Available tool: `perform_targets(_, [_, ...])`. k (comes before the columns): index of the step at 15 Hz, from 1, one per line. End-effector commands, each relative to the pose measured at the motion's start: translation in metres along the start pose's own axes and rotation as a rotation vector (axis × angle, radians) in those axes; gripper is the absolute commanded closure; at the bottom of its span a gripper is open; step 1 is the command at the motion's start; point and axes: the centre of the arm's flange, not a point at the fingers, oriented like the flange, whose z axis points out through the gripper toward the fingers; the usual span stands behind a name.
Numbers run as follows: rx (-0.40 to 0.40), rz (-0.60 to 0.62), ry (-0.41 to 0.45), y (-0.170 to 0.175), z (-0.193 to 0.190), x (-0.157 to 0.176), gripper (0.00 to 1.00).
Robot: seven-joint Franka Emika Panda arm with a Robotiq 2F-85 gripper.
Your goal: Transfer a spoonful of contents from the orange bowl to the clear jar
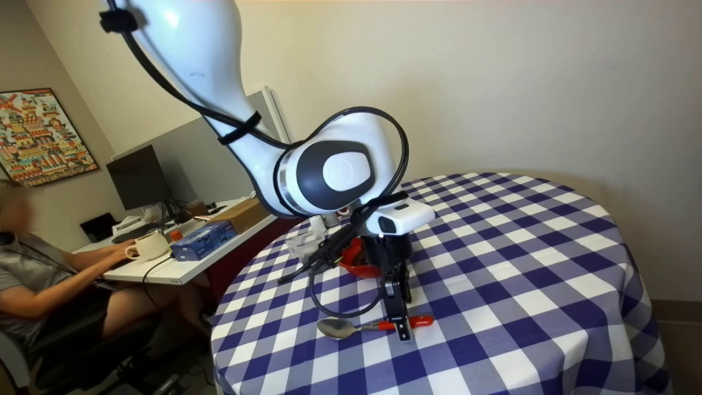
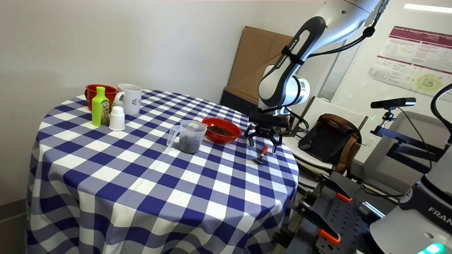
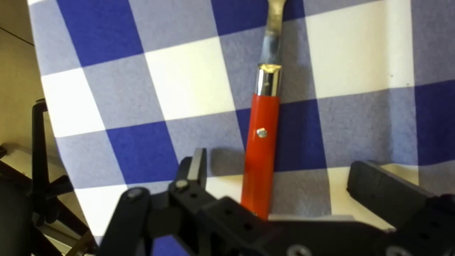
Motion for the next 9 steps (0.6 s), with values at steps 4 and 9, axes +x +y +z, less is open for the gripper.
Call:
perform_targets(4, [0.076,-0.015,-0.026,0.013,-0.025,0.009,0.08])
perform_targets(9, [0.114,-0.019,-0.034,0.021,-0.041,0.01,0.08])
